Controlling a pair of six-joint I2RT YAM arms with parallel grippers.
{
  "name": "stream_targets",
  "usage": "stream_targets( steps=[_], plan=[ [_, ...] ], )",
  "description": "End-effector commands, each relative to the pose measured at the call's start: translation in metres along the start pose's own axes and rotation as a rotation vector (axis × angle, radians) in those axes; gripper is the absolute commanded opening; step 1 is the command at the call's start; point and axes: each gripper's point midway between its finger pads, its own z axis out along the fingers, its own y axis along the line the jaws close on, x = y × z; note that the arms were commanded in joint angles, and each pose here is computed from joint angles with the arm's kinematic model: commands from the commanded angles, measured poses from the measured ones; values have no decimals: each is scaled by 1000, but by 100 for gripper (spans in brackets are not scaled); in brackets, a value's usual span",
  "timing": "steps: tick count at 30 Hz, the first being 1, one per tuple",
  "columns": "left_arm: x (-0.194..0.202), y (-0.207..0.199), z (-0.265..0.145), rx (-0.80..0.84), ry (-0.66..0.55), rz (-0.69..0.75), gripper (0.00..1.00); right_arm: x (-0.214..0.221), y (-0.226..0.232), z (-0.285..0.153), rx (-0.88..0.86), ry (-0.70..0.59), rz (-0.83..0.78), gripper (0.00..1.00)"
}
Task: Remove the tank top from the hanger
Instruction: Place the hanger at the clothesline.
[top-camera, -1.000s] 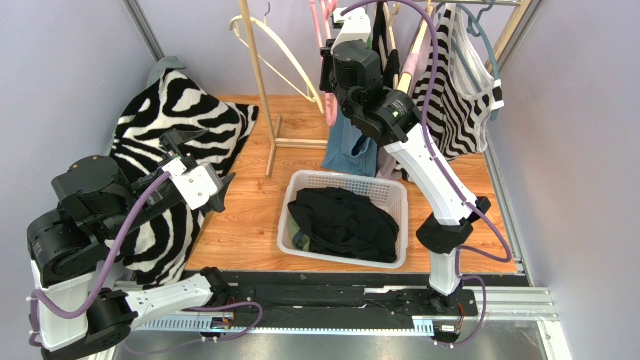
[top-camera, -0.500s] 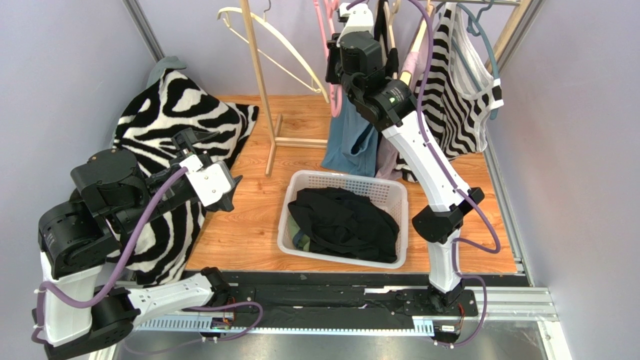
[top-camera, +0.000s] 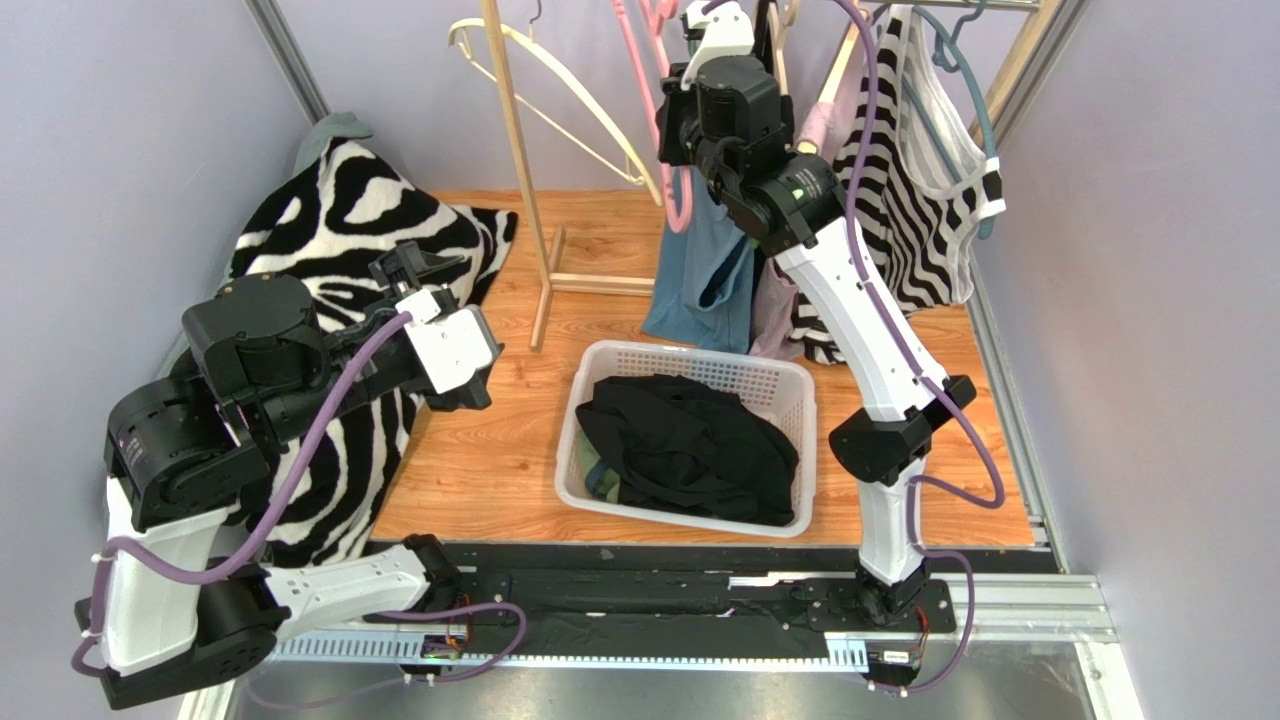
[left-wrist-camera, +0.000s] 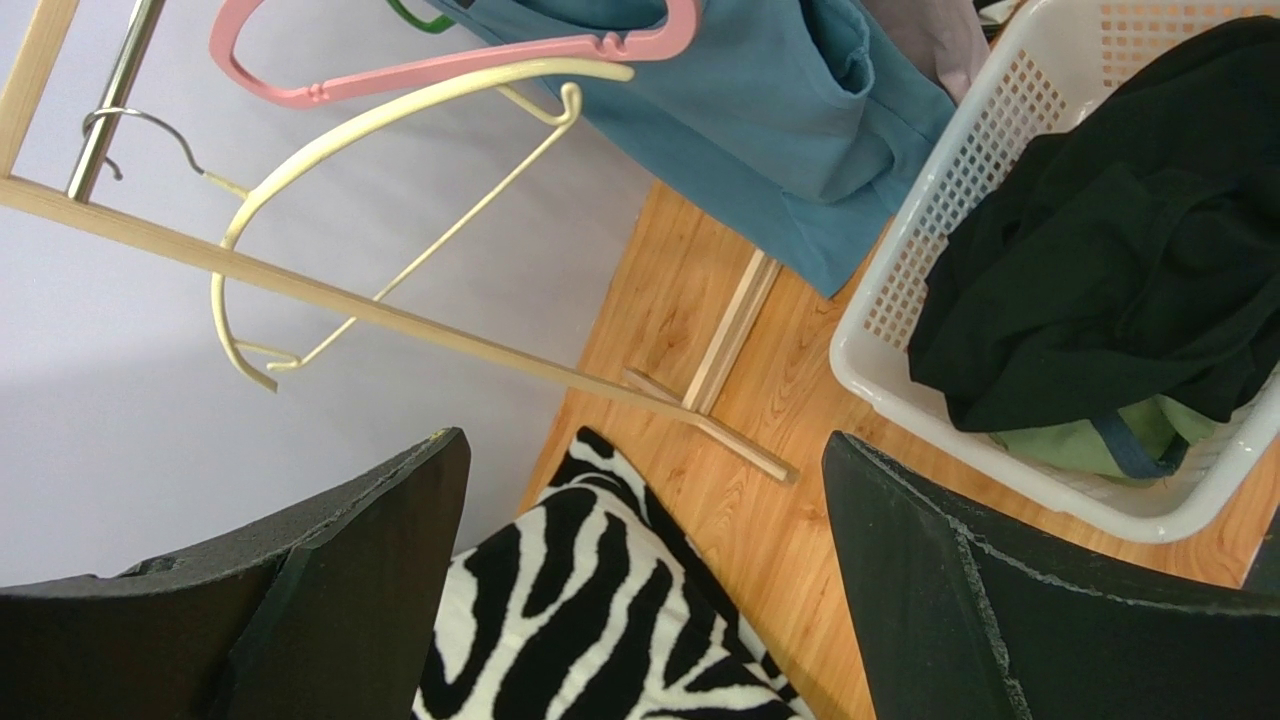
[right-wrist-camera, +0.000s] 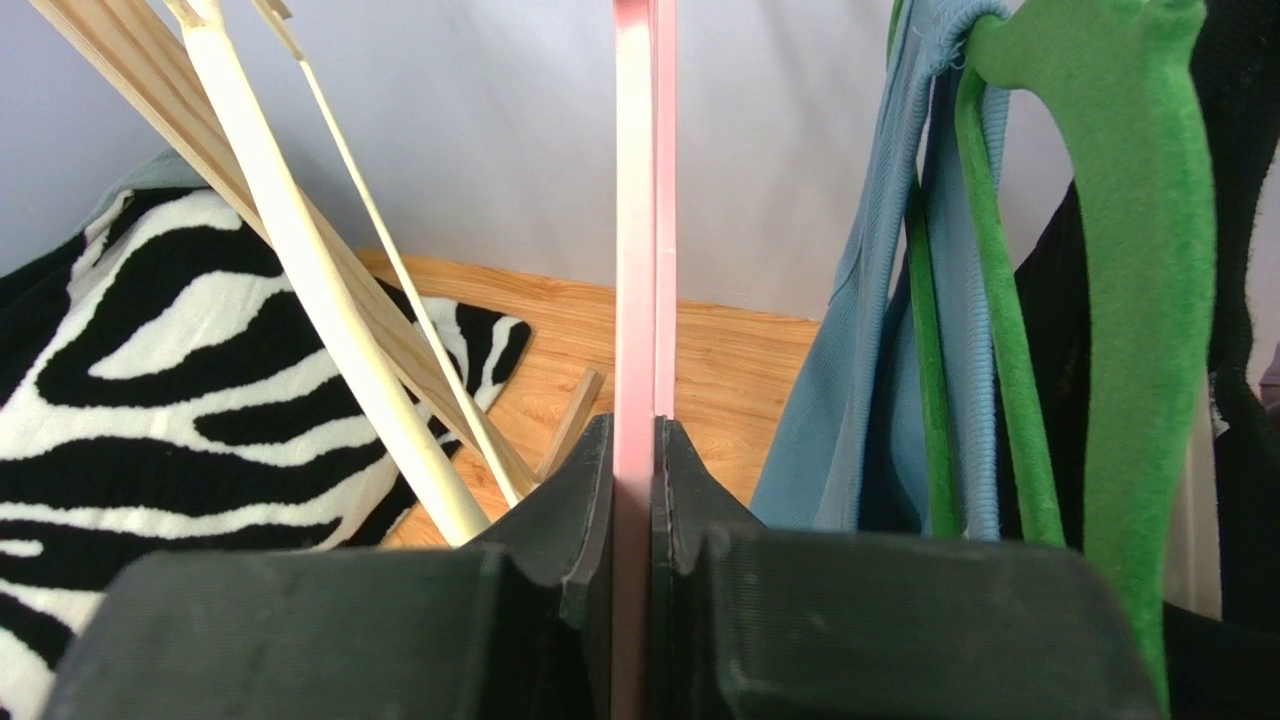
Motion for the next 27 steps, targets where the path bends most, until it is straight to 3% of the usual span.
stream_targets(
  steps=[1, 13, 27],
  plan=[
    [-8, 2, -6, -1, -34, -28, 96, -45, -8, -35, -51, -85, 27, 0],
    [-19, -3, -12, 39, -91, -75, 96, 8, -31, -48, -80, 176, 65, 0],
    [-24, -6, -16, 62, -118, -93, 96, -18, -10, -37, -141, 72, 126, 0]
  ],
)
